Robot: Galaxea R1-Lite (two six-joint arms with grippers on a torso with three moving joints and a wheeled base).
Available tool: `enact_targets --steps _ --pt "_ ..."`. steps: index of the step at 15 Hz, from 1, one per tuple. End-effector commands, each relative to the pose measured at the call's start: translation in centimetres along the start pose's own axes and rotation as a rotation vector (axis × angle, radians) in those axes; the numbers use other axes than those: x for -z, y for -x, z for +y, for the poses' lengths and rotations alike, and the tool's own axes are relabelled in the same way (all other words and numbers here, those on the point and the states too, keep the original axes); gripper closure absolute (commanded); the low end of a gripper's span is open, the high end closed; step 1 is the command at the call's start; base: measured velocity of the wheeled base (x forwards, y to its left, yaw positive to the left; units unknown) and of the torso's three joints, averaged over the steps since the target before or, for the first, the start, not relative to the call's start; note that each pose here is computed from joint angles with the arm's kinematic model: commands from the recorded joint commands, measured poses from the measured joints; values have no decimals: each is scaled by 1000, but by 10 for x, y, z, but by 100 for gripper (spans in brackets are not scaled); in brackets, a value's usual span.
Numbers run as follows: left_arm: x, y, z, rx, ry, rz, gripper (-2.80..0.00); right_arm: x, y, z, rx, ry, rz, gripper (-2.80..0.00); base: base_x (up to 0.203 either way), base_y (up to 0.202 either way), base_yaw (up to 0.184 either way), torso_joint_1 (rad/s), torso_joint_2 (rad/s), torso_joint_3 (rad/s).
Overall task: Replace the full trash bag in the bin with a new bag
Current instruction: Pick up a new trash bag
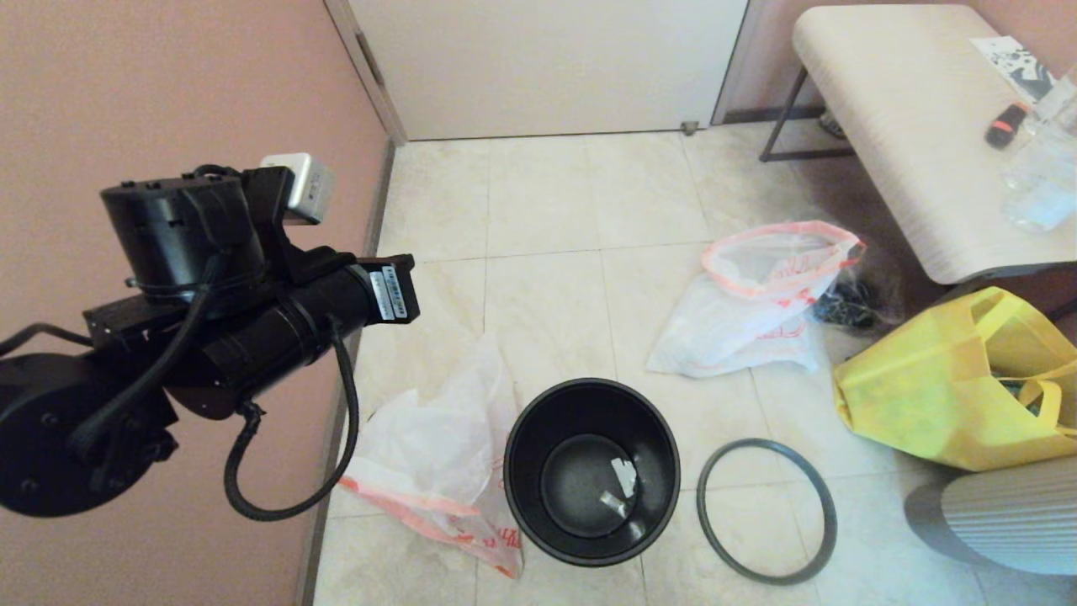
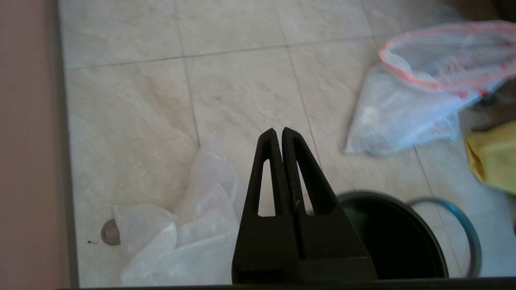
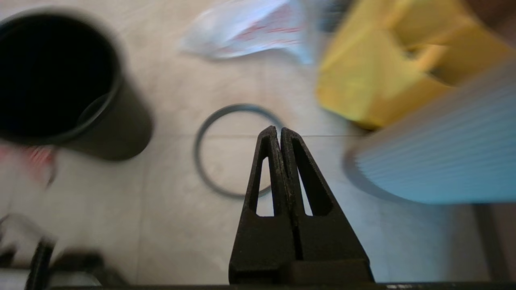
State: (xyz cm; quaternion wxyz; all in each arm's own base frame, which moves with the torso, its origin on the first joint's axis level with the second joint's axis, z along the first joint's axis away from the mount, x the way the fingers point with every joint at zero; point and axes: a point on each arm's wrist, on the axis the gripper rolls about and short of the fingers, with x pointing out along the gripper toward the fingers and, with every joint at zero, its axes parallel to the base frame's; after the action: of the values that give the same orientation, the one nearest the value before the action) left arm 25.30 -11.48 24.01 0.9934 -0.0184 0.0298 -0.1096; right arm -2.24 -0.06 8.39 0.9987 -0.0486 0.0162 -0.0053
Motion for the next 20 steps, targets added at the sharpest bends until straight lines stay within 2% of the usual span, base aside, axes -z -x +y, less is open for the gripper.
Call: enact_targets --steps 1,4,7,9,10,12,14,15,17,20 --pt "1 -7 3 -19 12 1 0 9 1 2 -41 10 -10 0 0 0 0 0 0 0" --pt "17 -31 16 -83 19 60 0 9 1 1 -13 -113 -11 0 0 0 0 0 0 0" --pt "48 -59 27 -132 2 168 0 9 1 1 -6 -117 -12 0 0 0 0 0 0 0" --pt "70 -71 33 -156 -18 314 0 9 1 1 -6 -117 -12 0 0 0 0 0 0 0" --pt "79 -71 33 -160 -20 386 0 9 1 1 -6 -117 -12 0 0 0 0 0 0 0" --pt "101 -58 23 -154 37 497 0 9 1 1 -6 -117 -12 0 0 0 0 0 0 0" --pt "127 -44 23 -171 59 594 0 9 1 1 -6 -117 -12 0 0 0 0 0 0 0" --pt "135 -40 25 -182 72 618 0 9 1 1 -6 -117 -12 0 0 0 0 0 0 0" --pt "148 -36 20 -212 145 644 0 9 1 1 -6 -117 -12 0 0 0 0 0 0 0" --pt "174 -20 8 -220 145 735 0 9 1 1 -6 -117 -12 0 0 0 0 0 0 0"
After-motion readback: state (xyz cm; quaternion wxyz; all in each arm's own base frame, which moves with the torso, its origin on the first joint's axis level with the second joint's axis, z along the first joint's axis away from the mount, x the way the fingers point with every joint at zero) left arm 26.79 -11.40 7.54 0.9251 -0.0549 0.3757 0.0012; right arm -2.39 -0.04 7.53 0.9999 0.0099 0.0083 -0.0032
